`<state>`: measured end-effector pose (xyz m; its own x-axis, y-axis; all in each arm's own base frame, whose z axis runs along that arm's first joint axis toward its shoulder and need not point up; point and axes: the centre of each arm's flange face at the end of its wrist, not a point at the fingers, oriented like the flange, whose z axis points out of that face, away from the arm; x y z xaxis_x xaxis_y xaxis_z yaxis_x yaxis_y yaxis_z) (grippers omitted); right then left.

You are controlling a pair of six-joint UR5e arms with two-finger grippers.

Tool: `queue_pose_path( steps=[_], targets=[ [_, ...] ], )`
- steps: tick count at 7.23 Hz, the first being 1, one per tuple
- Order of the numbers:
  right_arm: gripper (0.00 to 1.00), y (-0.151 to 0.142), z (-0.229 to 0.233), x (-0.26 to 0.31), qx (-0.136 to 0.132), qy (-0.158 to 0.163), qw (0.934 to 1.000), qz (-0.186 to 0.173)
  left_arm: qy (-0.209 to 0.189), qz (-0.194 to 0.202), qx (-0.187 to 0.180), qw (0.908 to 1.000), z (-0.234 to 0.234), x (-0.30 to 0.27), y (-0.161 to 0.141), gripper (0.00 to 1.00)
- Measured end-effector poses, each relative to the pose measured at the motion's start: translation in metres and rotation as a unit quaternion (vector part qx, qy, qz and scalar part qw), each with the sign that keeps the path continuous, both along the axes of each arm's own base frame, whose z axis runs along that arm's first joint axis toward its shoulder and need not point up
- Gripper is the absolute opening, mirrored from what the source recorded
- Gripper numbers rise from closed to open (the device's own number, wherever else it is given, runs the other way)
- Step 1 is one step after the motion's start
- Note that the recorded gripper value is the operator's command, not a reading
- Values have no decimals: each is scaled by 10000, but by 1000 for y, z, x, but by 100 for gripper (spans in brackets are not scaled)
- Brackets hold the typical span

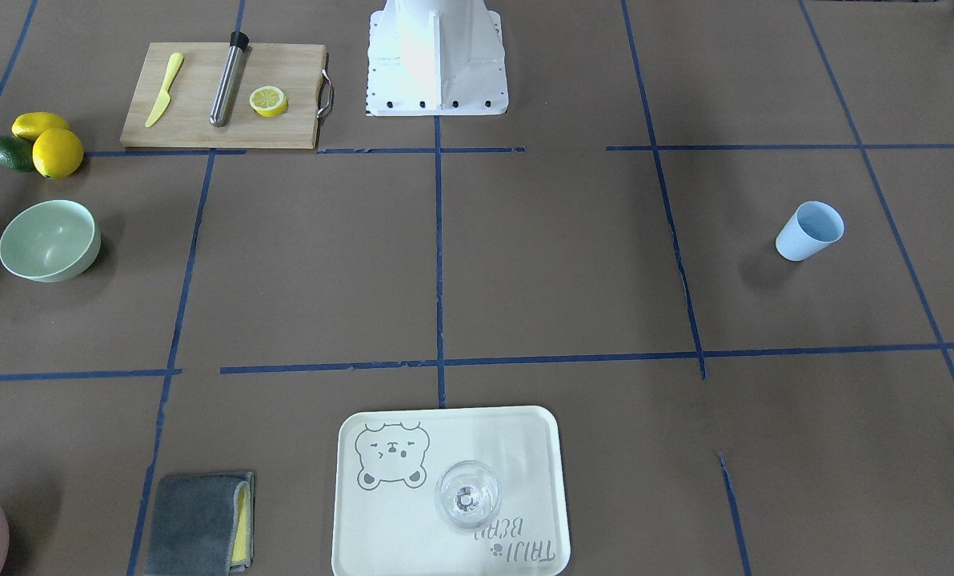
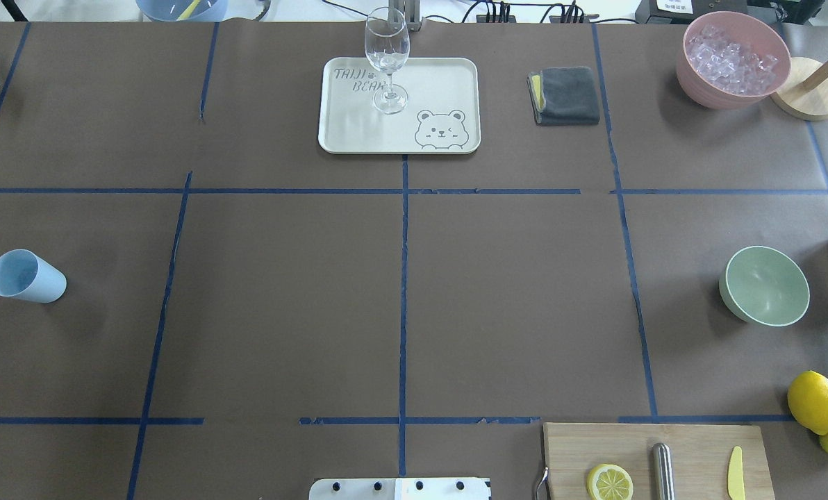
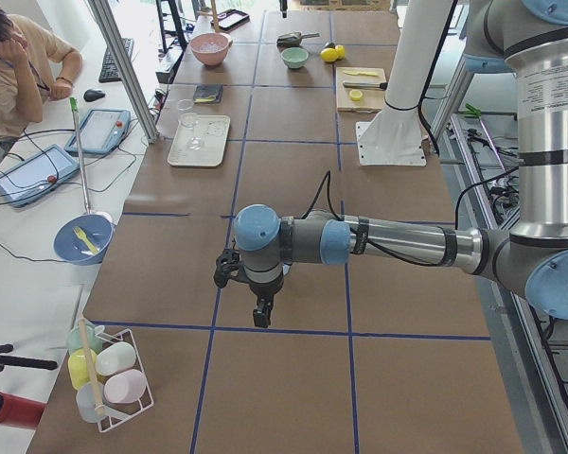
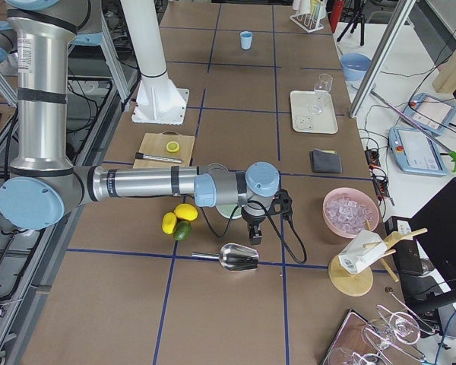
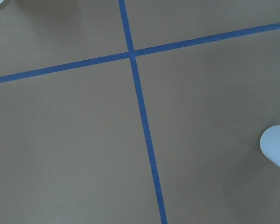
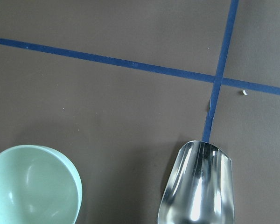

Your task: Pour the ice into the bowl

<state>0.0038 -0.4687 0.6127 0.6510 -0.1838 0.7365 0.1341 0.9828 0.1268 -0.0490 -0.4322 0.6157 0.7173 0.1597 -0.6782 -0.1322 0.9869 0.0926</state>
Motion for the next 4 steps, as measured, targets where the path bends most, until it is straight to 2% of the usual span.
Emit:
queue_pose_path(
  steps=[3, 4],
  targets=[
    [100, -2, -4, -1, 46, -56, 10000, 26, 222, -80, 240, 9994, -17, -5, -4, 100],
    [100, 0, -4, -5, 202, -87, 9998, -8, 262, -88, 246, 9993, -14, -4, -5, 100]
  ],
)
